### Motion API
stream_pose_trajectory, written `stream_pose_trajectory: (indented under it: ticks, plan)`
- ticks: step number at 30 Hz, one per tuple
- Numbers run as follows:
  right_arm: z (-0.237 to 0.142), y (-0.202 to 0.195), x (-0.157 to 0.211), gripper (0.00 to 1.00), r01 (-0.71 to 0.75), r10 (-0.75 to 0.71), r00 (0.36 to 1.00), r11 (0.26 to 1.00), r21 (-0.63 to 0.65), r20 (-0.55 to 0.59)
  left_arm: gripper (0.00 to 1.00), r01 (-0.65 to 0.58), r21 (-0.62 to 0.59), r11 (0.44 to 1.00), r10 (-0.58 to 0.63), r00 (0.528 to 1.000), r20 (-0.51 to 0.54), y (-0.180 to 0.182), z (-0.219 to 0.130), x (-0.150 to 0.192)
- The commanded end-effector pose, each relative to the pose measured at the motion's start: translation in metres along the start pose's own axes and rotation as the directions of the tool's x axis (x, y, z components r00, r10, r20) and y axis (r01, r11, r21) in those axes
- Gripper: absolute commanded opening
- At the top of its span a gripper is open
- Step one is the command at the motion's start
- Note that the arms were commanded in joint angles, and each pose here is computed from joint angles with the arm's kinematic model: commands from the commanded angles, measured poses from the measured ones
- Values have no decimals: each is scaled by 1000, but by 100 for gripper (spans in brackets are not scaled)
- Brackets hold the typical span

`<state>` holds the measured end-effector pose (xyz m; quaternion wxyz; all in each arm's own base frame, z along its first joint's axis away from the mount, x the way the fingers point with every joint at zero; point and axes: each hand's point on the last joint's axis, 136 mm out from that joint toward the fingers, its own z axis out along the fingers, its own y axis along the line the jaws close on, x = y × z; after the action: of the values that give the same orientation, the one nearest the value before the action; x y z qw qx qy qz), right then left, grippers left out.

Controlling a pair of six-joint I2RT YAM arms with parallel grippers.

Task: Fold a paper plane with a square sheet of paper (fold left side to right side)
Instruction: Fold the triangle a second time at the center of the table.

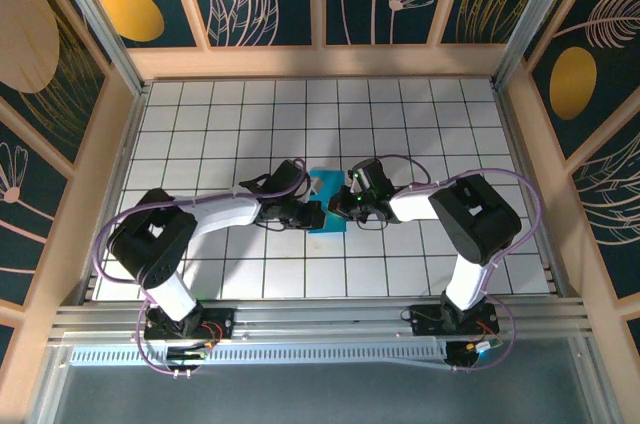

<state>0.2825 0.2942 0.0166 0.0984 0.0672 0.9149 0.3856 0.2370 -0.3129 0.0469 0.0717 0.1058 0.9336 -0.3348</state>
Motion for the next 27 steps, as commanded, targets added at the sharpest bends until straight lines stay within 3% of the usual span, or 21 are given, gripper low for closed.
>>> stream_pose_trajectory:
  ticks: [1, 12, 27]
  plan:
    - [4, -38, 21, 0, -24, 32, 998, 989, 143, -51, 0, 36, 33, 999, -37, 999, 17, -4, 3, -8]
    - [4, -39, 23, 0, -25, 34, 998, 989, 149, -56, 0, 73, -26, 997, -72, 997, 22, 17, 15, -13]
    - [5, -43, 25, 0, -27, 37, 997, 987, 159, -61, 0, 81, 17, 997, -81, 996, 28, 20, 8, -20]
